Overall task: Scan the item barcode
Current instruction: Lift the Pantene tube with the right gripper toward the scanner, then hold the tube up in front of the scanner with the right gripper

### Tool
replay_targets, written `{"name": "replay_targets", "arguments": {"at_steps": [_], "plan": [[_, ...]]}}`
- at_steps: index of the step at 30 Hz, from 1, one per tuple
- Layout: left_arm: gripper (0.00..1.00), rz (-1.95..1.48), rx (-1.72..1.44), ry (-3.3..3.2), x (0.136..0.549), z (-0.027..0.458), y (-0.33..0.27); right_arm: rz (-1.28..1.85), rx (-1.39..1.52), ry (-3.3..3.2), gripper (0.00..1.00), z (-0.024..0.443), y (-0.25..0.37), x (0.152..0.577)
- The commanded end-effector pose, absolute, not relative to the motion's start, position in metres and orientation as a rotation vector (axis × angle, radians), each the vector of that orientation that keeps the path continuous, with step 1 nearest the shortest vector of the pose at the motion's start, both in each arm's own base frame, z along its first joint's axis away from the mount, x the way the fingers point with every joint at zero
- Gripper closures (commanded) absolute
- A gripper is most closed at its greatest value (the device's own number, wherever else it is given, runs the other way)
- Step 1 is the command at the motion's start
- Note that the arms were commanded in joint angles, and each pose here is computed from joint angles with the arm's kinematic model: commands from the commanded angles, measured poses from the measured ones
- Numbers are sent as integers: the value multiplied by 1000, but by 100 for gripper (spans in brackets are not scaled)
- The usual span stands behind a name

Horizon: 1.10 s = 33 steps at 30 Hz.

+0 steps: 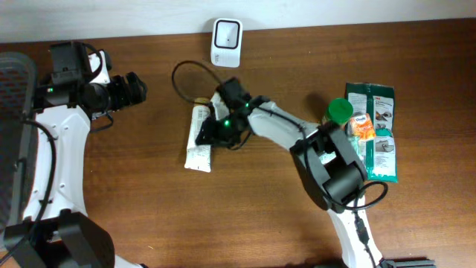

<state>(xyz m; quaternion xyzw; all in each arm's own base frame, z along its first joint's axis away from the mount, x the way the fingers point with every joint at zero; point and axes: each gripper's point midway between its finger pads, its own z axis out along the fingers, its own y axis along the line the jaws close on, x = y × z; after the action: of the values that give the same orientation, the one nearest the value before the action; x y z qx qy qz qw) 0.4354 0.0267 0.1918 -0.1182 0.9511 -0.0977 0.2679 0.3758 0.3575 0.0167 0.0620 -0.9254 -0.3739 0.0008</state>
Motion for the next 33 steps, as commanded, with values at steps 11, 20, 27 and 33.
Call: {"name": "replay_targets", "arguments": {"at_steps": [11,20,27,33], "plan": [[2,-283,-321,2590,436,183,25,-1186,297,-3019,96,36,321,384],[1,-283,-321,2591,436,183,25,-1607,1164,-2953,96,270,292,323],[1,-283,-321,2591,436,183,25,-1731,1133,-2860,96,324,285,290],[1,-283,-321,2591,436,183,25,-1569,1056,-3090,96,356,276,317]]}}
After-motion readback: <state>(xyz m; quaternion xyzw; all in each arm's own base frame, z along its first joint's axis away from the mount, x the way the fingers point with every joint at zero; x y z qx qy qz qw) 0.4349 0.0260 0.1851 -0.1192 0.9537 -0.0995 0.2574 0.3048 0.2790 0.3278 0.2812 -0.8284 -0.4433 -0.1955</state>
